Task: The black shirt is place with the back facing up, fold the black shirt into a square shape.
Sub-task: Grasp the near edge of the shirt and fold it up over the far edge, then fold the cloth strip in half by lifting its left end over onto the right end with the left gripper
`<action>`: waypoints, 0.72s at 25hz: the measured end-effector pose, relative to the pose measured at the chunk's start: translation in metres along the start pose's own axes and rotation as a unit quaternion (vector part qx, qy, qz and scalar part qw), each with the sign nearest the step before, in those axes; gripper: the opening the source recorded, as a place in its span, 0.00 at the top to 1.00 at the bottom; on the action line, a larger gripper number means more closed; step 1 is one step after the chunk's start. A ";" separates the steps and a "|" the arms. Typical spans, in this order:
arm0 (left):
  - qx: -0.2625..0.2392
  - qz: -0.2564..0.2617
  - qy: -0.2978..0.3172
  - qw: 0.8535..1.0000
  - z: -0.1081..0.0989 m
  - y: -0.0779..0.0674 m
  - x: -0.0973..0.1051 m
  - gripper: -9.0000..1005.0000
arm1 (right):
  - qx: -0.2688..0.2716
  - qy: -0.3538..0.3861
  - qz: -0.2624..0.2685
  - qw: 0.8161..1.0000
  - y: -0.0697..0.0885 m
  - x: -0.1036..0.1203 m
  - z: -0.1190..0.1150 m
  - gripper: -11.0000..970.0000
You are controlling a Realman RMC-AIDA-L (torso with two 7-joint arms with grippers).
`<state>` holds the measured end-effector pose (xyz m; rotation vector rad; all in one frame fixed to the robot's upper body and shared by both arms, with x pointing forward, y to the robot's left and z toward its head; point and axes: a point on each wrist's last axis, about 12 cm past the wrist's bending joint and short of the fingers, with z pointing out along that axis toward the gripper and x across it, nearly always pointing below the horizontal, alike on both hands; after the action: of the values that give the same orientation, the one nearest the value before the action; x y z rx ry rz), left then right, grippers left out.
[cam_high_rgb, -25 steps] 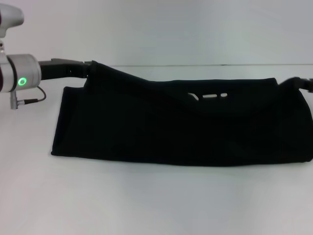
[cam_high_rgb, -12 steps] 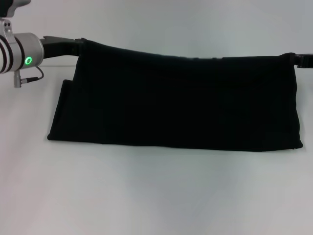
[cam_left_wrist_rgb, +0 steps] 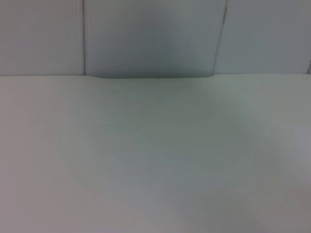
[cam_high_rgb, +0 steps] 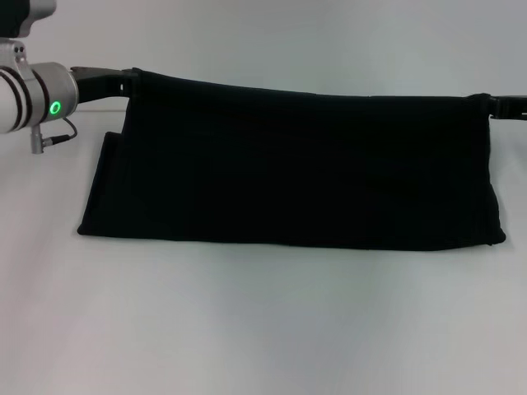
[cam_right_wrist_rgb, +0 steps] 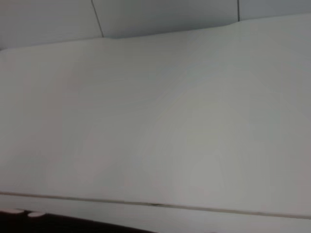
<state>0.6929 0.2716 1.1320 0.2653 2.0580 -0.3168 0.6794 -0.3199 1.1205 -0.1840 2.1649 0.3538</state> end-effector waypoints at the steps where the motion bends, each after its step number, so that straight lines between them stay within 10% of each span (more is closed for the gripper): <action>1: -0.008 -0.004 -0.002 1.000 0.001 0.000 0.001 0.98 | 0.000 0.000 0.000 1.000 0.000 0.000 0.000 0.87; 7: -0.066 -0.023 -0.025 0.997 0.007 -0.002 0.008 0.96 | 0.017 -0.001 -0.008 1.000 0.000 0.003 0.002 0.86; 12: -0.099 -0.054 -0.039 0.993 0.003 0.008 0.011 0.80 | 0.032 -0.011 -0.010 0.999 -0.007 0.000 -0.003 0.64; 18: -0.023 -0.081 -0.038 0.996 -0.013 0.013 0.022 0.53 | -0.044 -0.010 -0.003 0.999 -0.004 -0.006 -0.018 0.45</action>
<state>0.6763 0.2895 1.1172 0.0559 2.0139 -0.3721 0.6695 -0.3293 1.1346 -0.2347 2.1306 0.4469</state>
